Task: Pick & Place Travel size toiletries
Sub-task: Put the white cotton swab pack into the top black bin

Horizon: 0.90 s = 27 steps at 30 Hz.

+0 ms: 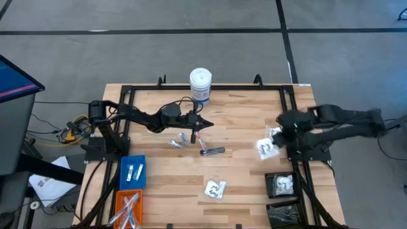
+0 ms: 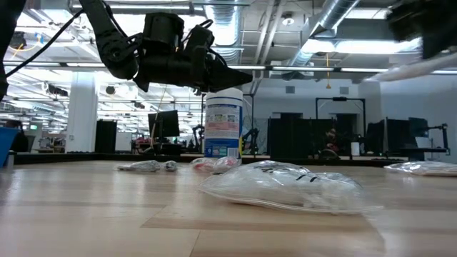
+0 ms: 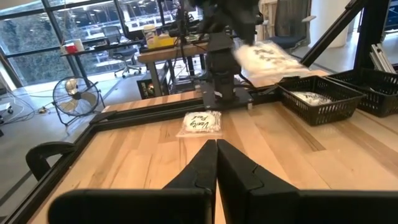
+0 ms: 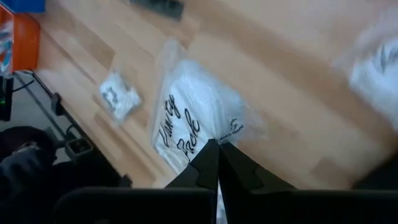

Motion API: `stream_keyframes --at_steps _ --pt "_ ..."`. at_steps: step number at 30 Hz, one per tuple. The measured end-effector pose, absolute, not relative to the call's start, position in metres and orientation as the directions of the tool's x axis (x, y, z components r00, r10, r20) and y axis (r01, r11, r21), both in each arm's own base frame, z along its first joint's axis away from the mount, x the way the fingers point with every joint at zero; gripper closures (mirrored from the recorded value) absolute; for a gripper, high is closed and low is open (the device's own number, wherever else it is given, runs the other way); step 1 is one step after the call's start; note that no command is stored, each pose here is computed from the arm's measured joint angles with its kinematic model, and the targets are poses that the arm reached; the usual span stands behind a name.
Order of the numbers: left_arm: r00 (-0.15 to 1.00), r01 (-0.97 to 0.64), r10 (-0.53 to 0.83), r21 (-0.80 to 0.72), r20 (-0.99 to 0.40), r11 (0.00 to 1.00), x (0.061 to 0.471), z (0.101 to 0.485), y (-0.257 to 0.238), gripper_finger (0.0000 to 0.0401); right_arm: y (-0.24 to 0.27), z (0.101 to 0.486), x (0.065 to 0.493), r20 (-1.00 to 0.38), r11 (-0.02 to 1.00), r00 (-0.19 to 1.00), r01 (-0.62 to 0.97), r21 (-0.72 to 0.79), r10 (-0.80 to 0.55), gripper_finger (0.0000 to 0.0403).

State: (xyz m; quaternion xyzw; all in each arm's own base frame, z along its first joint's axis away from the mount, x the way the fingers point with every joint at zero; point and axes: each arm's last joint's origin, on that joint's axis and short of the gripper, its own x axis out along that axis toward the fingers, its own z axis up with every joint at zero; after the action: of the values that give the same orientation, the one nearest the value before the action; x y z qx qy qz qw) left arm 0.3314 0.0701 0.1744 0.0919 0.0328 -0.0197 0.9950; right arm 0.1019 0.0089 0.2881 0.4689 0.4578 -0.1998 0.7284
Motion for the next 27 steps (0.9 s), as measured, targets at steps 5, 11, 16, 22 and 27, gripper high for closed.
stream_keyframes --at_steps 5,11,16,22,27 --pt "0.996 0.062 -0.05 0.181 -0.069 0.981 0.332 0.174 0.065 0.04 0.04 0.281 0.093 -0.869 0.464 0.469 0.742 0.484 0.156 0.0403" --pt "0.996 0.075 -0.066 0.189 -0.052 0.979 0.334 0.176 0.06 0.04 0.078 0.275 0.084 -0.884 0.41 0.436 0.785 0.465 0.168 0.0403" --pt "0.997 0.07 -0.065 0.195 -0.032 0.978 0.336 0.18 0.061 0.04 0.112 0.264 0.075 -0.915 0.358 0.36 0.843 0.402 0.182 0.0403" --pt "0.995 0.095 -0.095 0.2 -0.013 0.975 0.338 0.185 0.06 0.04 0.148 0.251 0.084 -0.905 0.37 0.371 0.826 0.424 0.208 0.0403" --pt "0.994 0.112 -0.114 0.203 -0.003 0.973 0.341 0.187 0.054 0.04 0.163 0.248 0.092 -0.925 0.39 0.343 0.839 0.38 0.164 0.0403"
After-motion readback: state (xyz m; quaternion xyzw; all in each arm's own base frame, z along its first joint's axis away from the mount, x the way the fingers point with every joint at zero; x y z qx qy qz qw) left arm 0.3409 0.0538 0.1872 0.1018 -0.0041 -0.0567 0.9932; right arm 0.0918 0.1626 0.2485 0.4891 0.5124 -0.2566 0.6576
